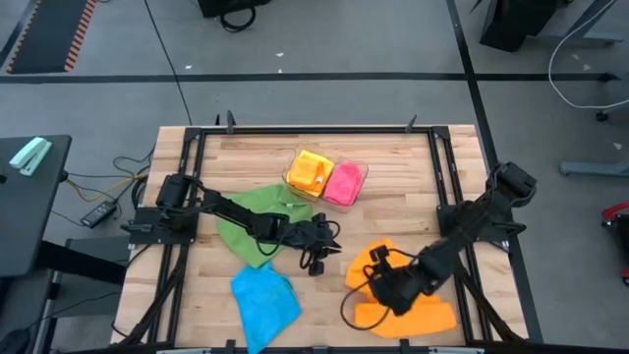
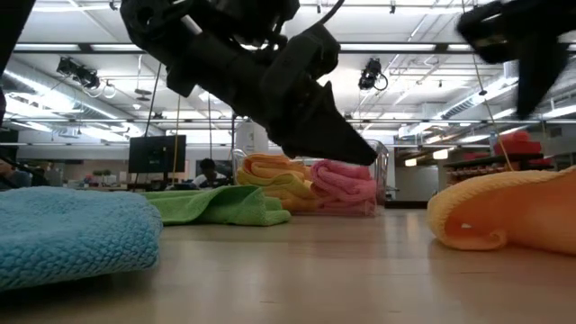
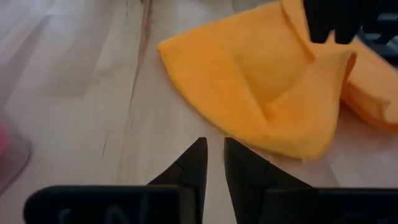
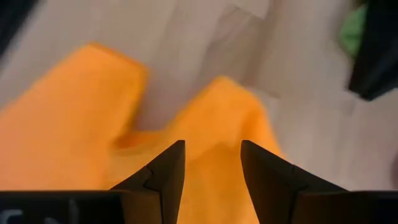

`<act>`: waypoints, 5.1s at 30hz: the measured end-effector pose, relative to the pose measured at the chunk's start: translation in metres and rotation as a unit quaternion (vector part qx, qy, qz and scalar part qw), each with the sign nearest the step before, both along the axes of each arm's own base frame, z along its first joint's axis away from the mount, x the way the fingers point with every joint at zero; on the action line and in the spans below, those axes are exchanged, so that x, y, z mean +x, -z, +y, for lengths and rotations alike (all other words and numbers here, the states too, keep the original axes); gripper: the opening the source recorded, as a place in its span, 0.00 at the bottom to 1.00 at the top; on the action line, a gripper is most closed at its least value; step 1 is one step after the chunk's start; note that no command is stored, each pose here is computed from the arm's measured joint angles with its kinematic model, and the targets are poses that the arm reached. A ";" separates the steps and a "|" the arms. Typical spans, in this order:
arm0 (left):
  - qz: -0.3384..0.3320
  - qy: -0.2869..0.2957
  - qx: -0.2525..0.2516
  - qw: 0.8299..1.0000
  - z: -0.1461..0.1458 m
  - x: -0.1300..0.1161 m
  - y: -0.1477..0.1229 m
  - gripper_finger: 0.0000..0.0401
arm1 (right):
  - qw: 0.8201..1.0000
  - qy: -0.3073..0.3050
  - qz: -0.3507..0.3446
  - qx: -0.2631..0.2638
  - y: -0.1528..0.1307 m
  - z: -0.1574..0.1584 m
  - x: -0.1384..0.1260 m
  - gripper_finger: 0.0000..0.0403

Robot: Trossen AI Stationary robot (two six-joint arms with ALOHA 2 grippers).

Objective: Fold microfiber towels
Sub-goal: Fold the orange microfiber cloth

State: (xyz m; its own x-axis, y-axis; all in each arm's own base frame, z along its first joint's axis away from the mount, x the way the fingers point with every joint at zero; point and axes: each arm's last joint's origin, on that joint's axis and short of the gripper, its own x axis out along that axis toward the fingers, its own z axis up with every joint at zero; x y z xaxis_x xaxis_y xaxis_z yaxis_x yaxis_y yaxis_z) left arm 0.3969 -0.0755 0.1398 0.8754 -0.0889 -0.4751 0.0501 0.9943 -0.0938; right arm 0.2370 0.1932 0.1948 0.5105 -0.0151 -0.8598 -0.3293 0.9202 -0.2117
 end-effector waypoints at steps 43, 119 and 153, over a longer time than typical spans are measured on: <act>0.047 -0.013 -0.014 0.999 0.001 -0.010 -0.011 0.15 | 0.973 0.137 -0.152 -0.111 0.065 -0.080 0.009 0.07; 0.161 -0.117 0.116 0.973 0.002 0.007 0.013 0.24 | 0.990 0.082 -0.113 -0.004 0.026 -0.031 0.014 0.30; 0.140 -0.105 0.209 0.962 0.014 0.012 0.007 0.02 | 0.995 0.032 -0.061 0.070 0.047 -0.031 0.003 0.30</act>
